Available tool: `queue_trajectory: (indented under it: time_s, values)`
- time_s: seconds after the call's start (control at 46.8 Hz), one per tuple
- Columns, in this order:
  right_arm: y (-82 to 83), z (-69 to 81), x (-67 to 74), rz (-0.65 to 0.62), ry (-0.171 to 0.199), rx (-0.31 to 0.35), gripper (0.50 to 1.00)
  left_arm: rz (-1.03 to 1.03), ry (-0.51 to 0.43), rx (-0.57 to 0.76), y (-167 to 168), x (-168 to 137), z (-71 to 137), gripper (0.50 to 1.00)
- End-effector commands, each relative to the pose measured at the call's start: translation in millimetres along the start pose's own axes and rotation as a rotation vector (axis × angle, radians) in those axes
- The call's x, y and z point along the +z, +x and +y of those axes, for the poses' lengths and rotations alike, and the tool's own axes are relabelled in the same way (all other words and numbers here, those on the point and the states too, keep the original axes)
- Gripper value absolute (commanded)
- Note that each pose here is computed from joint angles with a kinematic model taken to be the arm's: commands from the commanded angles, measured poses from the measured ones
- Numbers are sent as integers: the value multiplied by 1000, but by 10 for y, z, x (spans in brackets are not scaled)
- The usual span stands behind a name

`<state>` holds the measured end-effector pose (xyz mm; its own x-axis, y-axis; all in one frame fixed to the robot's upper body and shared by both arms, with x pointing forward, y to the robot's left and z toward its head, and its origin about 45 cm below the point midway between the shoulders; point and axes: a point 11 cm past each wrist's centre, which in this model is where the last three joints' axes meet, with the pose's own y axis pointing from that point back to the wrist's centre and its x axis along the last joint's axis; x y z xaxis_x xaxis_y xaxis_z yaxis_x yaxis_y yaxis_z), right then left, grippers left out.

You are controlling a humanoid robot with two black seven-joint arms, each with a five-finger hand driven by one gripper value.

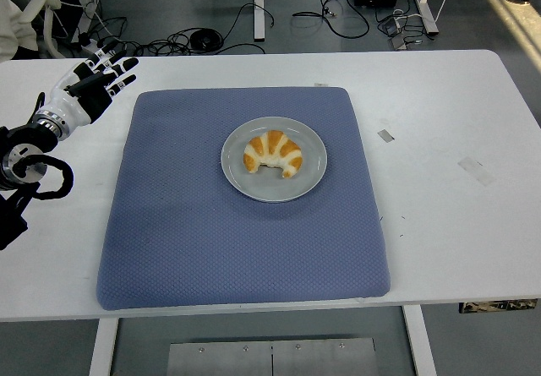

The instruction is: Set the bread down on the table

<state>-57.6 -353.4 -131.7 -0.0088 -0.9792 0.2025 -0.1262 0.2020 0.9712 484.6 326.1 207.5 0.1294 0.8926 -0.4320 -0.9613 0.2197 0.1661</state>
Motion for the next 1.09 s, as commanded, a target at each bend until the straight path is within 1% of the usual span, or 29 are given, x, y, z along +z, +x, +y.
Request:
queue_trajectory:
  time_s: [0.0, 0.15, 0.406, 0.534, 0.726, 0.94, 1.068]
  values:
    - [0, 0, 0, 0, 0, 0, 1000, 0, 2, 2, 9, -15, 8, 983]
    - [0, 0, 0, 0, 0, 0, 1000, 7, 2, 8, 61, -27, 38, 983]
    - [0, 0, 0, 0, 0, 0, 1000, 16, 0, 1, 49, -26, 35, 983]
    - [0, 0, 0, 1, 0, 0, 1000, 18, -23, 8, 71, 91, 32, 983]
    - [0, 0, 0, 1, 0, 0, 1000, 24, -33, 5, 62, 121, 26, 983]
    - [0, 0, 0, 1, 0, 0, 1000, 10, -16, -1, 36, 70, 18, 983]
    - [0, 0, 0, 0, 0, 0, 1000, 3, -18, -2, 26, 101, 7, 983]
